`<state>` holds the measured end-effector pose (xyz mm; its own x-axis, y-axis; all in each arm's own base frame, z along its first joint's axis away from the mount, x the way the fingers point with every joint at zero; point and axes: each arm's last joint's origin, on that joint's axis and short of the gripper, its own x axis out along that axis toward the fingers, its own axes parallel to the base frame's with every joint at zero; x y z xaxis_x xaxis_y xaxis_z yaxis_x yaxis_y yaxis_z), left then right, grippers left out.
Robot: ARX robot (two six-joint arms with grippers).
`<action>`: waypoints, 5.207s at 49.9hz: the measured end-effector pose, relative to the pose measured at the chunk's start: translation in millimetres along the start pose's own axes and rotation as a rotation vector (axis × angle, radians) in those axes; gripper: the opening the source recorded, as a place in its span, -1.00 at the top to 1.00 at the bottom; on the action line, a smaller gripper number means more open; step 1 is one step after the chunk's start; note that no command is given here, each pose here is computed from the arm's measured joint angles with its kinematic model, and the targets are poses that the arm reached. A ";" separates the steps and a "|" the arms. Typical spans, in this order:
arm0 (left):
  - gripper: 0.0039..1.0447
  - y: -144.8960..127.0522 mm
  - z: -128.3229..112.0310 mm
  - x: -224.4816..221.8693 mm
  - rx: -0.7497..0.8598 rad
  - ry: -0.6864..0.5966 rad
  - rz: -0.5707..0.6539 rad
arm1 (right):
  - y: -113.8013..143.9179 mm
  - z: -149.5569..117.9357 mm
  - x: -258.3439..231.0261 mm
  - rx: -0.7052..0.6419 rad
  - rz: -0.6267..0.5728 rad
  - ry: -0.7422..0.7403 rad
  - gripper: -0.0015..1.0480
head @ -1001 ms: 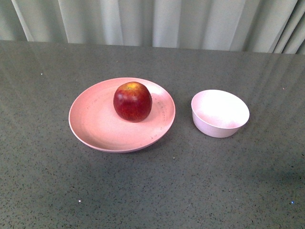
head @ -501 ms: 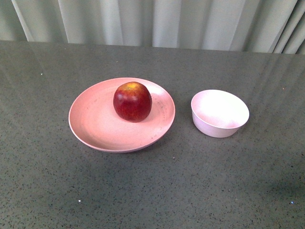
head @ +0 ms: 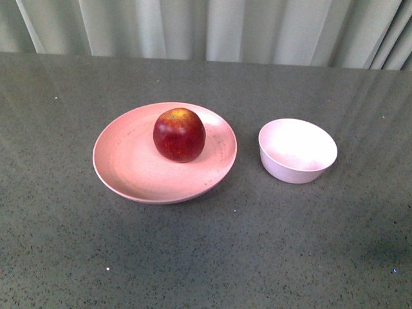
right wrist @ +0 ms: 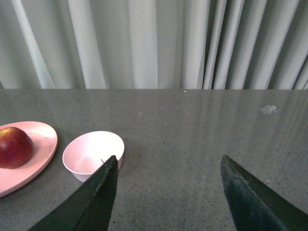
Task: Move apple from plate to bowl
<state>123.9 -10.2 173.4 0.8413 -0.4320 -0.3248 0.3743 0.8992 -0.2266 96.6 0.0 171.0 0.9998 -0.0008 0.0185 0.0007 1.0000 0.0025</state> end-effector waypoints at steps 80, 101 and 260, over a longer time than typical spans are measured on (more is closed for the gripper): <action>-0.83 -30.7 21.7 285.1 0.087 0.190 0.040 | 0.0 0.0 0.0 0.000 0.001 0.000 -0.83; -0.83 -30.4 10.8 302.2 0.100 0.249 0.037 | 0.0 0.0 0.0 0.000 0.001 0.000 -0.83; 0.35 -19.7 61.8 157.6 0.135 -0.389 0.412 | 0.0 0.0 0.0 0.000 0.001 0.000 -0.83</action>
<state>273.2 -91.8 183.5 0.9999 -0.0107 0.0063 0.0108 0.9996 -0.0254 96.6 0.0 171.0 0.9998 0.0004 0.0185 -0.0004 1.0000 0.0025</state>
